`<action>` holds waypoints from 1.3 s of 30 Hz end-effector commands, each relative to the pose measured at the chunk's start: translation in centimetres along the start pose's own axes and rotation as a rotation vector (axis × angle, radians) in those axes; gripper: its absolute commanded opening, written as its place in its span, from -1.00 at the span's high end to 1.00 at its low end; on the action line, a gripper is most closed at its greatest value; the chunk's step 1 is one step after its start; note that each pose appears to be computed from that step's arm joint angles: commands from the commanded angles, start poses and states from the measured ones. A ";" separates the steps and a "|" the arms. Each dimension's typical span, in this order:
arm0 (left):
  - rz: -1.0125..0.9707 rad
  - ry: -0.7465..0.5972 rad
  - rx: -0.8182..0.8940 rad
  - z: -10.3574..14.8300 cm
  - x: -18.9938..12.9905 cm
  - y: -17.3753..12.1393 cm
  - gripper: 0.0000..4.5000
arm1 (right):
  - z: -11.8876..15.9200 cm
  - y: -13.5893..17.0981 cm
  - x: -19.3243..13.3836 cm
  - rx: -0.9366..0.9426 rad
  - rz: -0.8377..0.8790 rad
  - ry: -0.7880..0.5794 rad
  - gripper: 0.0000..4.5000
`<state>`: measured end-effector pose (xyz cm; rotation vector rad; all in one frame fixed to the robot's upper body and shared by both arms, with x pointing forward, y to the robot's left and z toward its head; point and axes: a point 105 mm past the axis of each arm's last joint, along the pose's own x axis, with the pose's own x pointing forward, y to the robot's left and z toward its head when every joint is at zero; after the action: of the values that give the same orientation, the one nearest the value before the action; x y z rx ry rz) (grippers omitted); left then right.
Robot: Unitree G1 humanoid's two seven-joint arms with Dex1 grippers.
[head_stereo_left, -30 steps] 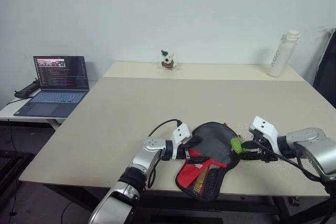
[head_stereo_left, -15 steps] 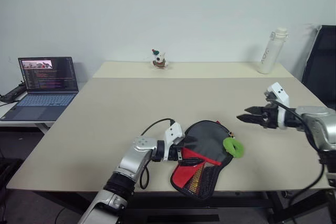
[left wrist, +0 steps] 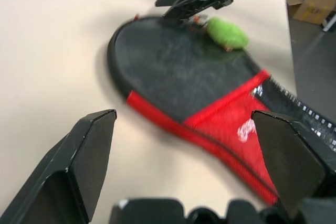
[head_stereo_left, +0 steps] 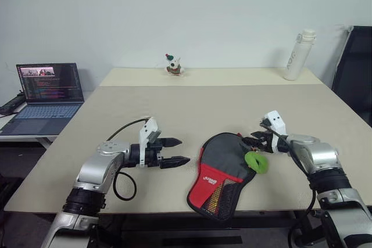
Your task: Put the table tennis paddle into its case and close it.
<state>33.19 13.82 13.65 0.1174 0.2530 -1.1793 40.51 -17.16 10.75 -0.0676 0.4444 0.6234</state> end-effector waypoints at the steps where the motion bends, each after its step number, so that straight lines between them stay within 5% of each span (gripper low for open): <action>1: 0.018 -0.031 0.061 1.2 -0.3 -0.2 -1.00 | 1.0 0.0 0.5 -0.040 -0.007 -0.007 -0.40; 5: 0.023 -0.030 0.064 1.0 -0.1 -0.3 -1.00 | 1.1 -0.2 1.3 -0.063 -0.015 0.019 -0.24; 14: 0.024 -0.016 0.075 0.4 0.1 -0.6 -1.00 | 3.1 1.2 2.6 -0.227 0.092 0.079 0.98; 30: 0.031 -0.012 0.080 0.0 0.5 -1.1 -1.00 | 10.0 6.3 5.5 -0.458 0.207 -0.049 0.98; 39: 0.023 -0.012 0.085 0.0 1.3 -1.2 -1.00 | 10.6 8.7 7.3 -0.520 0.210 -0.058 0.98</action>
<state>32.52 12.78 12.25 0.1492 0.2421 -1.1542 44.39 -4.59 16.09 -0.4735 0.2882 0.9466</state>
